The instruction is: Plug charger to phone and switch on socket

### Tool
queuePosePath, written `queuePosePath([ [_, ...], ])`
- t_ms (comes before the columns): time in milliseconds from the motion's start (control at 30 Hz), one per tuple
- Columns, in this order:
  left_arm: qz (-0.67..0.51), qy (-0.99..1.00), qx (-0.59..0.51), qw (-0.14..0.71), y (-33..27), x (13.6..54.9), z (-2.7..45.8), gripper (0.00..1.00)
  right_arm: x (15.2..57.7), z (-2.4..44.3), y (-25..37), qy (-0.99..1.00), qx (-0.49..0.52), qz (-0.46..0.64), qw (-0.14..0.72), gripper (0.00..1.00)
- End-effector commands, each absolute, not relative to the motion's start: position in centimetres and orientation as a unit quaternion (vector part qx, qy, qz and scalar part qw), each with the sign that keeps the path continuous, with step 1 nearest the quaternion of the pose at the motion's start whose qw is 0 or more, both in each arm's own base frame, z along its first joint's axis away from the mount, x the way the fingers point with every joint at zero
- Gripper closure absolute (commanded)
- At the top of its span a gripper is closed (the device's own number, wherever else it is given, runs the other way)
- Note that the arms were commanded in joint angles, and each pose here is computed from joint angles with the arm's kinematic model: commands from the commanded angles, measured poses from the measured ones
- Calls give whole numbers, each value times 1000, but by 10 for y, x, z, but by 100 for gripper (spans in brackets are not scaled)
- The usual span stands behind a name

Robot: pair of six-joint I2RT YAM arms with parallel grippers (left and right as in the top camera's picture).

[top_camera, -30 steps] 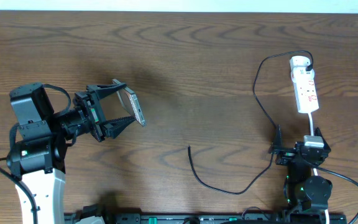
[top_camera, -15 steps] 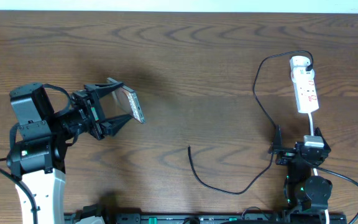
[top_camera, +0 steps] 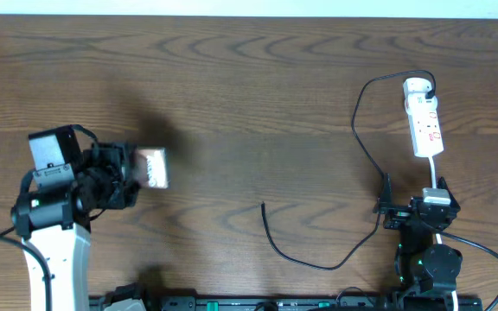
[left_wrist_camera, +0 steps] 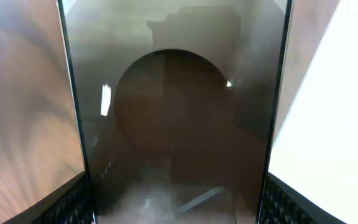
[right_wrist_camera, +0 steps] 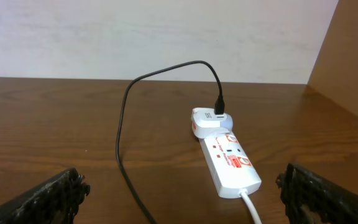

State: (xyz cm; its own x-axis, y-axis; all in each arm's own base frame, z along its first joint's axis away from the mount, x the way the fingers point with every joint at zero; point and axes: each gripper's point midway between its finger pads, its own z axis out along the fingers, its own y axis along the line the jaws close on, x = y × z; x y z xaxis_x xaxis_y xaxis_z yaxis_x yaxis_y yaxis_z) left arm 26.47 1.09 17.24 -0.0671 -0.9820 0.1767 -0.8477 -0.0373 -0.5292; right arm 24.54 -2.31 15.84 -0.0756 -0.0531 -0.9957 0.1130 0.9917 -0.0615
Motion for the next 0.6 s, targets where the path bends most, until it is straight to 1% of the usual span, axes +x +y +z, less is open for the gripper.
queuePosePath([
  [0, -188, 689, -683, 154, 37, 262, 161, 93, 245, 158, -21, 731, 14, -61, 680, 1],
  [267, -159, 702, -685, 109, 37, 261, 136, 92, 245, 158, -21, 731, 14, -61, 680, 1],
  [367, -165, 703, -685, 102, 34, 262, 135, 92, 243, 161, -35, 726, 39, -93, 680, 1],
  [567, -170, 703, -683, 99, 32, 262, 136, 92, 243, 160, -35, 727, 35, -98, 679, 1],
])
